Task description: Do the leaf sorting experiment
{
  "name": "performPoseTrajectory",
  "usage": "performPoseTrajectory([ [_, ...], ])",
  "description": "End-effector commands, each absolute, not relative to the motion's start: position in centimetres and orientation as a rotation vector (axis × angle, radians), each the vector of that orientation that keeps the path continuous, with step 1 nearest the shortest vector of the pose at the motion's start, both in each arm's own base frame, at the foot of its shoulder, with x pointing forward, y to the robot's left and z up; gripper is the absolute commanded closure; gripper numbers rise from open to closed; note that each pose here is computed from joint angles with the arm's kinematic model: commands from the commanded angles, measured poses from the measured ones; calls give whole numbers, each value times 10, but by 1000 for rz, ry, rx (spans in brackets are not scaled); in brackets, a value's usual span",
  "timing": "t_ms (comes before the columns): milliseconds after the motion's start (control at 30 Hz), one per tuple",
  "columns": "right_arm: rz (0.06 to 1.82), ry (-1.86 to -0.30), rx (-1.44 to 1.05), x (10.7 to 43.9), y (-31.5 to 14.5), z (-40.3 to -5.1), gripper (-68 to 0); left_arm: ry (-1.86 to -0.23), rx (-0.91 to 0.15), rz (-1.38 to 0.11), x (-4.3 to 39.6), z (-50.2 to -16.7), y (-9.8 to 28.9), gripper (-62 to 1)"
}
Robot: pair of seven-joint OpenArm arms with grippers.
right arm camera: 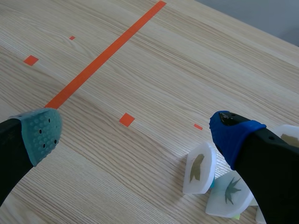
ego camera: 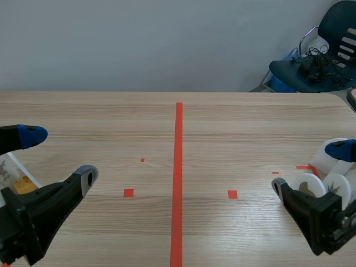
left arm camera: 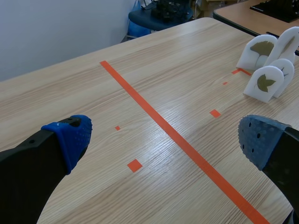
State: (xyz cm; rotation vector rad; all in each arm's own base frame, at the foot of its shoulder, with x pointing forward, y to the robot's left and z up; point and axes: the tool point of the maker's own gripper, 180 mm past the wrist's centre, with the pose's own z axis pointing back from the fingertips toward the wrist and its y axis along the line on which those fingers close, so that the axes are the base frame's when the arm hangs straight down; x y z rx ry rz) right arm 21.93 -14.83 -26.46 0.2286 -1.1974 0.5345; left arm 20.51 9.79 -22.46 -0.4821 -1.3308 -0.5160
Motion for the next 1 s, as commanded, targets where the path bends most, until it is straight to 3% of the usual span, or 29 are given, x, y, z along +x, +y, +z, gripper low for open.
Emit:
performPoseTrajectory([
  [0,537,-1236,235,223,-145,-254,-679,-1354,-496,-513,205,-218,95,-623],
  [967,537,-1236,236,223,-145,-254,-679,-1345,-506,-520,204,-219,94,-623],
])
